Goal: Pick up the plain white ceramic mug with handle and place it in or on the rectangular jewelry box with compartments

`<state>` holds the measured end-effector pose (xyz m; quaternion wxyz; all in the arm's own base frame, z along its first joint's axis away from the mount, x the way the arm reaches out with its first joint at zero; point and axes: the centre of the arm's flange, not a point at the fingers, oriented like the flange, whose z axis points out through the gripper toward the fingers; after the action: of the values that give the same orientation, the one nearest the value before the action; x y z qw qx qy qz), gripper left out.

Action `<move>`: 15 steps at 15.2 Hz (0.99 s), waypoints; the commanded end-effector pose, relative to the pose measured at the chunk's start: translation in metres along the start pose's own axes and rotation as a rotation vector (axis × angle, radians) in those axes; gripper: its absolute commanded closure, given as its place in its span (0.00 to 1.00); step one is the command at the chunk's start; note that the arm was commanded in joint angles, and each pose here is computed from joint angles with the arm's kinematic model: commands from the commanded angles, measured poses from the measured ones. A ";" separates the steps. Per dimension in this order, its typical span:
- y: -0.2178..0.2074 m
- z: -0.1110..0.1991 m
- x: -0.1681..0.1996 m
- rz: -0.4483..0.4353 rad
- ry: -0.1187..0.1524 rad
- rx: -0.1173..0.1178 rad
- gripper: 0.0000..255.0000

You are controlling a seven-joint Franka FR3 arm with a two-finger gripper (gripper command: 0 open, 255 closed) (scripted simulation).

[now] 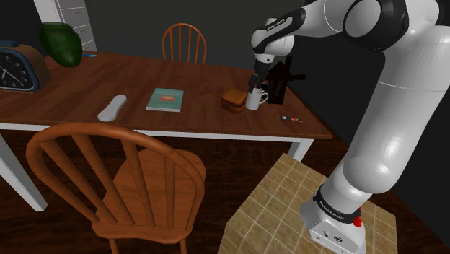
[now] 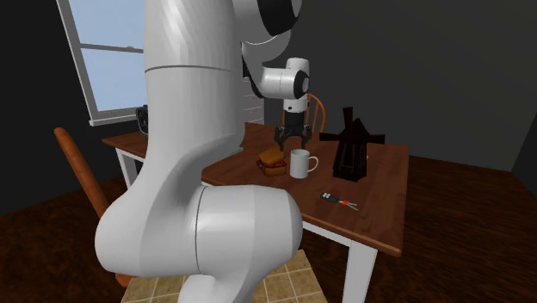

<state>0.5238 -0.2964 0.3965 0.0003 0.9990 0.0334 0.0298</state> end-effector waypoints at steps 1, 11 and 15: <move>0.001 0.012 -0.001 0.000 0.001 0.000 0.00; 0.001 0.025 -0.001 0.000 0.001 0.000 0.00; 0.001 0.025 -0.001 0.000 0.001 0.000 1.00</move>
<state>0.5246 -0.2971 0.3713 0.0004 0.9990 0.0336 0.0301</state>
